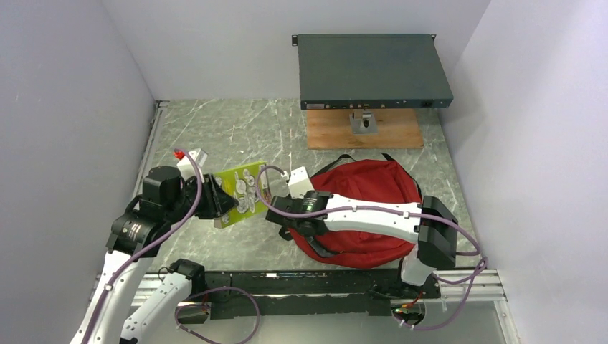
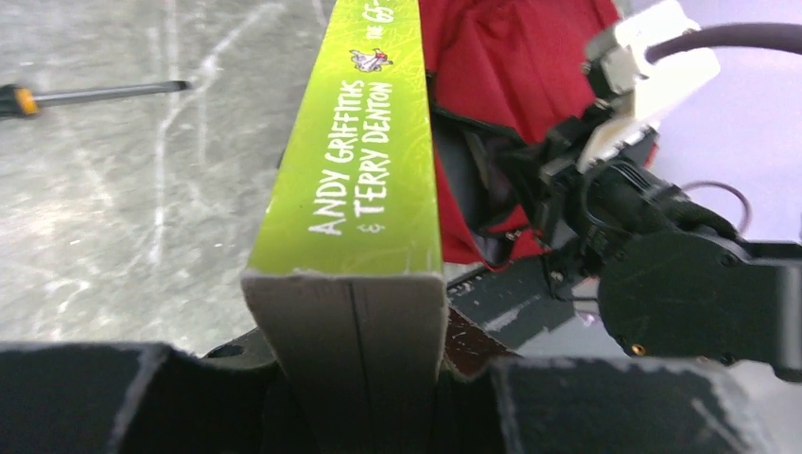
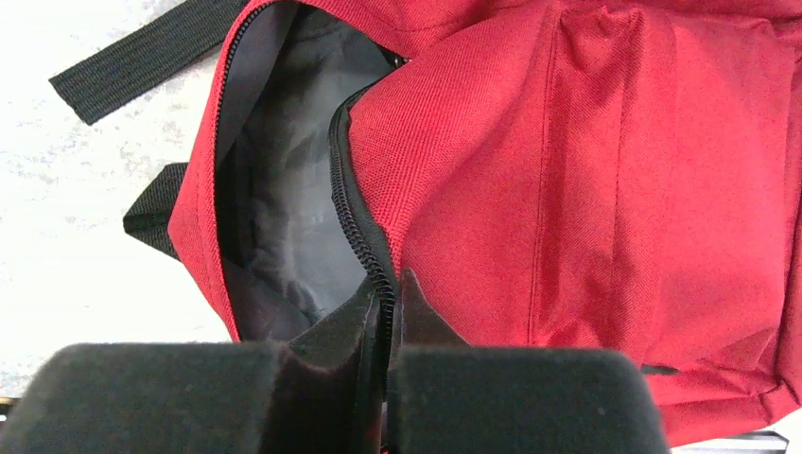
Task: Pack the student bag
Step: Place the book in the student bag.
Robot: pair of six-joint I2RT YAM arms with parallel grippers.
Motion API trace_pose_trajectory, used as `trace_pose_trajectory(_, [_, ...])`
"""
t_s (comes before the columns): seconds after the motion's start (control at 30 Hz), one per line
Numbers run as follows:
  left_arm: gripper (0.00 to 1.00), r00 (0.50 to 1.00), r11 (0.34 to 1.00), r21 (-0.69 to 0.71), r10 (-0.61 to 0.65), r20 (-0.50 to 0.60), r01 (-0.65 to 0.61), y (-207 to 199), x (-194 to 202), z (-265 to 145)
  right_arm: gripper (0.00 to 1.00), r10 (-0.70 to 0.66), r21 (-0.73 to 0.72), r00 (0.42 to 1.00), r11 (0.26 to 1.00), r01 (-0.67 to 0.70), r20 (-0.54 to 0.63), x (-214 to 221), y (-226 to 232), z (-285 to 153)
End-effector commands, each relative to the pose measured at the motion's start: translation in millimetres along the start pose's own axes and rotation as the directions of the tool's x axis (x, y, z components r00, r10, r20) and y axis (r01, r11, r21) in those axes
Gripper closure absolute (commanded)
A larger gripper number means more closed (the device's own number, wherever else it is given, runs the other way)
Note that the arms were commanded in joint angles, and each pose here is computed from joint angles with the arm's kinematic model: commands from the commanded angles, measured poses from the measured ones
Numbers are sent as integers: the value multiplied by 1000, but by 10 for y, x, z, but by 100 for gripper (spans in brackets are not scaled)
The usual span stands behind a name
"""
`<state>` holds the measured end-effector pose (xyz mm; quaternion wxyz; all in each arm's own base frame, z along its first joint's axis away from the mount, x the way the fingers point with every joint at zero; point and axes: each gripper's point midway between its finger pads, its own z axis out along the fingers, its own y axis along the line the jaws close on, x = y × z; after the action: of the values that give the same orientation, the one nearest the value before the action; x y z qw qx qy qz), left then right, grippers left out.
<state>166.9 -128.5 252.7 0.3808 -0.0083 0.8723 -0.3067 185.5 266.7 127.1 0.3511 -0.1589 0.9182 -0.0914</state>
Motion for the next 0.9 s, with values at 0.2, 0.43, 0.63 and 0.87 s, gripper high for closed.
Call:
trace_pose_trajectory(0.2, [100, 998, 828, 561, 22, -52, 11, -946, -24, -54, 100, 35, -252, 962, 967, 36, 273, -733, -234, -430])
trace_pose_trajectory(0.43, [100, 987, 816, 564, -47, -155, 128, -979, 150, 97, 100, 290, -642, 926, 763, -72, 241, -1051, -510, -650])
trace_pose_trajectory(0.63, [100, 958, 836, 510, -60, -280, 202, -1083, 442, 332, 100, 394, -724, 906, 669, -168, 154, -1175, -565, -699])
trace_pose_trajectory(0.87, [100, 910, 898, 325, -163, -382, 297, -991, 738, 631, 100, 419, -743, 897, 643, -186, 139, -1221, -554, -743])
